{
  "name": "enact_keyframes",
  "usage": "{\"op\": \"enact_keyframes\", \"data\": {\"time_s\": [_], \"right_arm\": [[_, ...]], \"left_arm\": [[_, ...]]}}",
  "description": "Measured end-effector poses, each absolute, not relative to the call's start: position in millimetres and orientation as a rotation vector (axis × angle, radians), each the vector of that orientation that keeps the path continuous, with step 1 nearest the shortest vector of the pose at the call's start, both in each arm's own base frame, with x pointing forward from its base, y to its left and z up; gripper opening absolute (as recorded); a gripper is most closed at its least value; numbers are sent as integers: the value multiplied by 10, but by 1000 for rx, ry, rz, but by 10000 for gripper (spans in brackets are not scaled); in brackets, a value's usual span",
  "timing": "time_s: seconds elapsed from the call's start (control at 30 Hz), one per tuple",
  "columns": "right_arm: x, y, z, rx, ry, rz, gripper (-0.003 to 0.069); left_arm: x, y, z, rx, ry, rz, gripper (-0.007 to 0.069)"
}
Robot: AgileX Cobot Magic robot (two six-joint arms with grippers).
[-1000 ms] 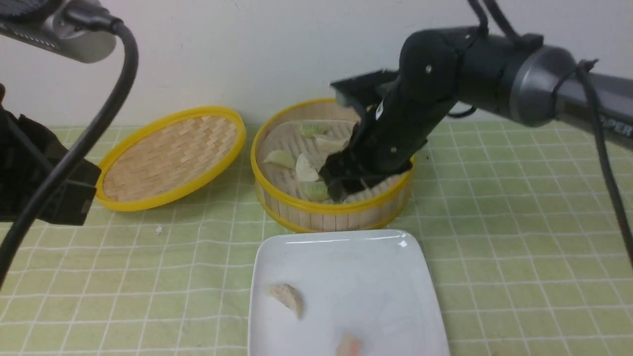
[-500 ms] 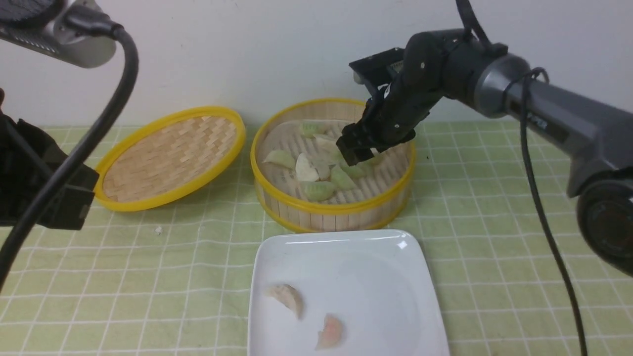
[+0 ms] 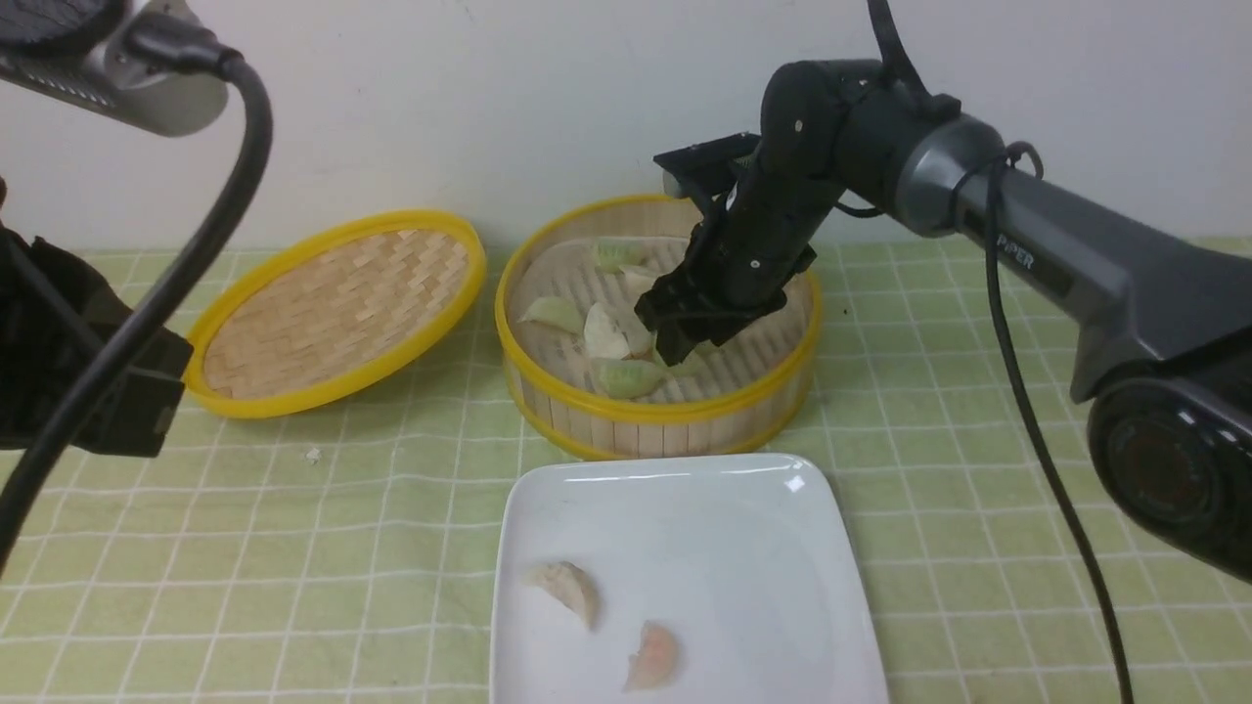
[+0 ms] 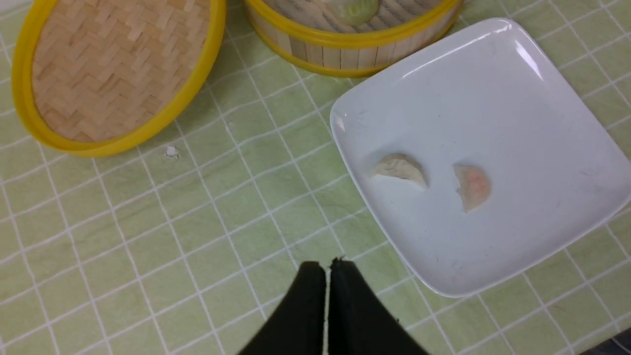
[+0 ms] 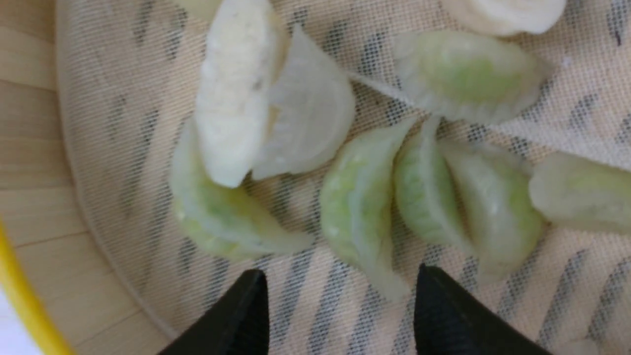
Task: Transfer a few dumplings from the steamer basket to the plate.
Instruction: Use the right arm to grab a dumpling from inside the steamer, then use the right arm to put the dumpling into the plate
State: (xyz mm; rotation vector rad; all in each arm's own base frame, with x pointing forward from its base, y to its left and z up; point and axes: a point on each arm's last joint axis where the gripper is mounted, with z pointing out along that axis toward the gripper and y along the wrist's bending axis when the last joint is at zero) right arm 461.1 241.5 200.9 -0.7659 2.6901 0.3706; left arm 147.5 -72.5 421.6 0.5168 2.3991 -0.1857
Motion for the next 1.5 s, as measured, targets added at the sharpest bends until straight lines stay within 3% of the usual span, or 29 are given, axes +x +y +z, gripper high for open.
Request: {"op": "enact_keyframes", "data": {"time_s": [0.47,0.67,0.83,1.0,1.3,1.37,1.5], "right_arm": [[4701,2462,1667,-760,2696,377,295],[4720,2454,1647,-761,2694,375,146],[4741,2420,1676,-758,2706,376,144],[4782,2362,1963,-703,2671,387,144],[4366,2253,3136,-661,2498,491,144],[4196,2252,3236,-680,2506,497,144],[3884,2341,3084,-755,2602,501,144]], "left_arm": [[1481,-701,4212,516,2401,-148,-6],[1484,-696,4213,516,2400,-139,-6],[1484,-695,4213,516,2400,-138,-6],[1485,-693,4213,514,2400,-136,-6],[1479,-690,4208,494,2413,-141,-6],[1480,-690,4208,494,2413,-141,-6],[1480,-690,4208,494,2413,-141,-6]]}}
